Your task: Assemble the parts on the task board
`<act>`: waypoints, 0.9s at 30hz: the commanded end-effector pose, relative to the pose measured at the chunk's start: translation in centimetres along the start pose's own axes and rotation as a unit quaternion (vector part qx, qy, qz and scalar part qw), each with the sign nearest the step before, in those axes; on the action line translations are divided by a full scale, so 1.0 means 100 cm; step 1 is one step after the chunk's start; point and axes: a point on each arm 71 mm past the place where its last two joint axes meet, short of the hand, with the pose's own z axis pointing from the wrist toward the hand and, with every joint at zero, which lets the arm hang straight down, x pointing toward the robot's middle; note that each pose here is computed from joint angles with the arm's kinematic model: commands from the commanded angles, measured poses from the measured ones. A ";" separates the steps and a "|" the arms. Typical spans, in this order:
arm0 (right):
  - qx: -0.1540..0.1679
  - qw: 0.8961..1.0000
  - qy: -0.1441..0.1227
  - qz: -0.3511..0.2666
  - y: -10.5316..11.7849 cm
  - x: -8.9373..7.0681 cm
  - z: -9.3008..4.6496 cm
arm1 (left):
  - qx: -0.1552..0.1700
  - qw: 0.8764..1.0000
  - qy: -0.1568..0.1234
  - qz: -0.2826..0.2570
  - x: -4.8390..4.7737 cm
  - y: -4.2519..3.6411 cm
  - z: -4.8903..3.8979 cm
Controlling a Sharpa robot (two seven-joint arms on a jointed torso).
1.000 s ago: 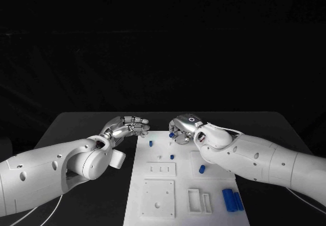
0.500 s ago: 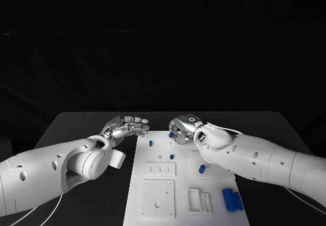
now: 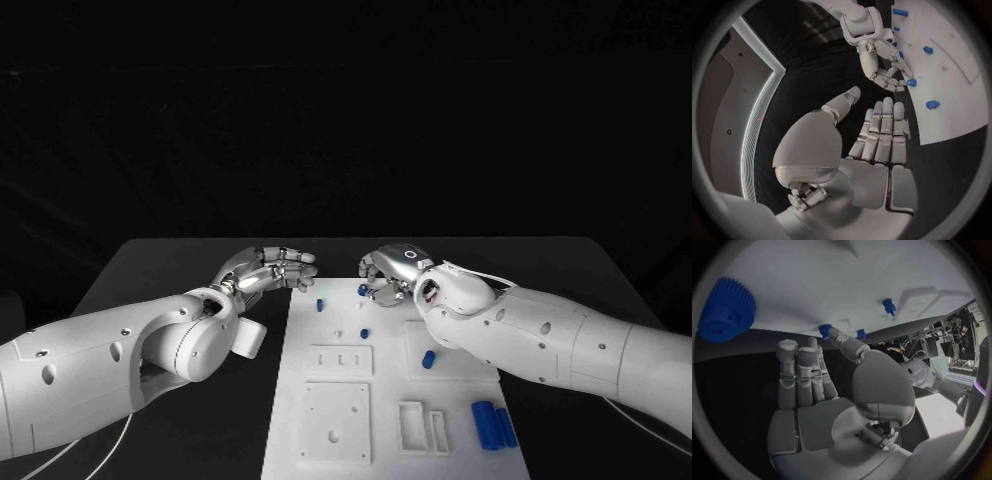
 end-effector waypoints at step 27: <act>0.092 0.989 0.061 0.095 -0.087 -0.036 -0.046 | 0.007 1.000 0.001 -0.001 -0.0080 -0.0011 0.0010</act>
